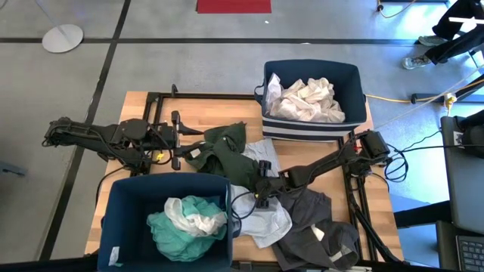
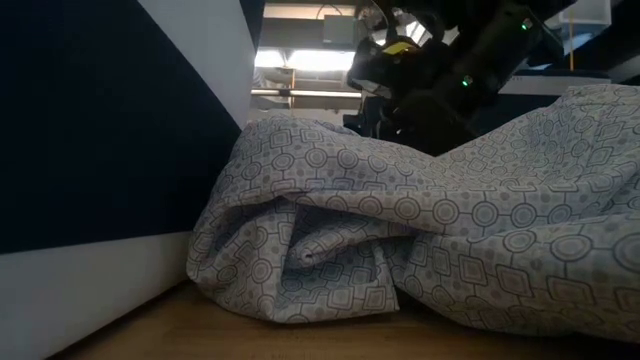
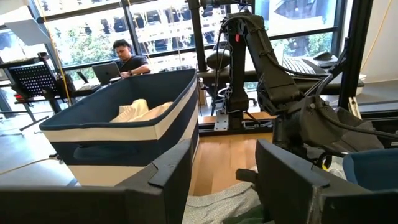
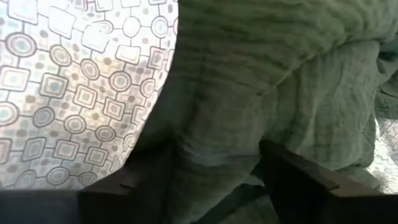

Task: Sort clothes
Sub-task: Put the dark green polo shirt into the bottom laundry bin

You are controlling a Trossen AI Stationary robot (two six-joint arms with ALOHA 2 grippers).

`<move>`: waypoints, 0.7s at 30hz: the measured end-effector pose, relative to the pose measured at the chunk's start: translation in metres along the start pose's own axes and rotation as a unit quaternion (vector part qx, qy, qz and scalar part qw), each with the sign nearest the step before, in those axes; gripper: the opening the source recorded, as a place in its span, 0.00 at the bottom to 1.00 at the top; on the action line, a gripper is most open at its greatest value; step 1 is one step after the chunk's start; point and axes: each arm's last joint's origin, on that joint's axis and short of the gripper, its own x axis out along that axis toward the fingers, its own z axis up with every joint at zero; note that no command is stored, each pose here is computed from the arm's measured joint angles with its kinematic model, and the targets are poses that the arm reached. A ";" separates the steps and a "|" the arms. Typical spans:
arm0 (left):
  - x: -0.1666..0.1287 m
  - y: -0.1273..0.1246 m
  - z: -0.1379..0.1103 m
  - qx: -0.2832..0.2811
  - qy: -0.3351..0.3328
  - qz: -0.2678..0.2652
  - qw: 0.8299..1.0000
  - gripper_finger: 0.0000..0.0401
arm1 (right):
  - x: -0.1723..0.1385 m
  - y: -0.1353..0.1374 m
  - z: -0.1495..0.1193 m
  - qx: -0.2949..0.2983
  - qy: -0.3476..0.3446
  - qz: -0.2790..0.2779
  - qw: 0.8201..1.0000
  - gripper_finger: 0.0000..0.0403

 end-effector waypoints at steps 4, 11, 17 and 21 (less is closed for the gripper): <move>0.000 0.000 0.000 0.000 0.000 0.000 1.000 0.41 | 0.000 0.000 0.000 0.003 0.000 0.000 1.000 0.42; 0.000 0.000 0.000 0.000 0.000 0.000 1.000 0.41 | 0.000 -0.001 -0.001 -0.012 0.003 -0.016 1.000 0.05; 0.000 0.000 0.000 0.000 0.000 0.000 1.000 0.41 | -0.010 -0.006 0.001 -0.012 0.007 -0.053 0.998 0.07; 0.000 0.000 0.000 0.000 0.000 0.000 1.000 0.41 | -0.027 -0.011 0.008 -0.008 -0.003 -0.053 0.999 0.02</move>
